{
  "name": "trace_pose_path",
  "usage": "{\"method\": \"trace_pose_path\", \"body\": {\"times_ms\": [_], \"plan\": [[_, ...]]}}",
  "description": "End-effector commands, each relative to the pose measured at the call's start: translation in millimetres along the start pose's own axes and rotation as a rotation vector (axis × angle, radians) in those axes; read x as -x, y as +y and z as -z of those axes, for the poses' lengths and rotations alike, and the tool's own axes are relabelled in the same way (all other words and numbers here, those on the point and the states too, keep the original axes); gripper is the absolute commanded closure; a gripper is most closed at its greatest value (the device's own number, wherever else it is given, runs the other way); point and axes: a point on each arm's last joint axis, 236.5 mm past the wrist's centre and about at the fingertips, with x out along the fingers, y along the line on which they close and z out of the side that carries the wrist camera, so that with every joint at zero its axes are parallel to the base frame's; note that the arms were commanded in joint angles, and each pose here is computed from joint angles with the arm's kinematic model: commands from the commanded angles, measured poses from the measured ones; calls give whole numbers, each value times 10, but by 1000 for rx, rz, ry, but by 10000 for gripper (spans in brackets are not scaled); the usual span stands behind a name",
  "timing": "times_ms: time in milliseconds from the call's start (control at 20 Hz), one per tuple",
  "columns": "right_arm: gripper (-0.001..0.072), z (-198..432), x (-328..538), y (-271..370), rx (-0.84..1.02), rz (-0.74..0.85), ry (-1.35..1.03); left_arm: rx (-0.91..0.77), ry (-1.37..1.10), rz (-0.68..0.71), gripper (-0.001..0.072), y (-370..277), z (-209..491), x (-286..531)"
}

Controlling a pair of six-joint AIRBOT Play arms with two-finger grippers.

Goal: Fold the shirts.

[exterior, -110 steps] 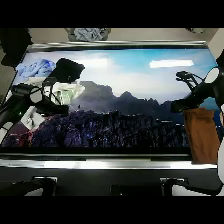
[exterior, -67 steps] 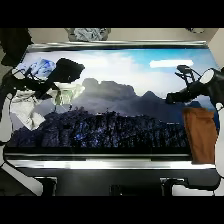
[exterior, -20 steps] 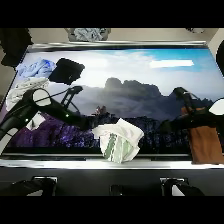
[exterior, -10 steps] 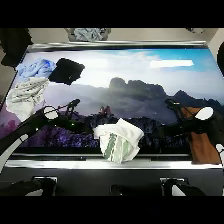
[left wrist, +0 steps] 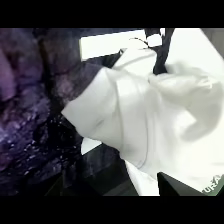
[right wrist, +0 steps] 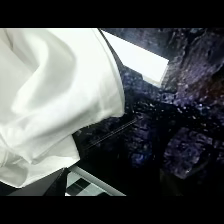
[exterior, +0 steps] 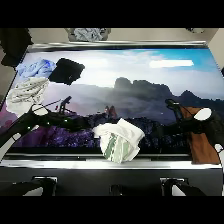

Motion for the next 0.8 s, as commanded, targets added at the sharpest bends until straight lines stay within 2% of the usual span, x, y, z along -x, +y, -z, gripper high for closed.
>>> {"method": "trace_pose_path", "body": {"times_ms": [0, 150, 300, 450, 500, 550, 600, 650, 750], "plan": [[11, -46, -2, -35, -1, 14, -19, 106, -13, 29, 39, 128, -77, 99], [11, -89, 0, -65, -1, 26, -38, 188, 67, 65, 38, 191, -13, -211], [11, -106, 1, -75, -6, 31, -45, 258, 79, 214, 39, -48, -99, -502], [11, -119, 1, -58, -9, 23, -50, 290, 143, 213, 51, -31, 29, -746], [11, -117, 1, -57, -9, 23, -50, 291, 151, 209, 207, -26, 51, -784], [11, -115, 0, -56, -9, 22, -49, 290, 139, 203, 481, -11, 27, -790], [10, -98, -5, -45, -10, 17, -42, 289, 123, 197, 607, 4, -9, -784], [8, -71, -30, -18, -18, 2, -37, 278, 114, 198, 679, 15, -29, -771], [7, 47, -174, 50, -61, -55, -6, 275, 109, 200, 677, 35, -45, -750]]}}
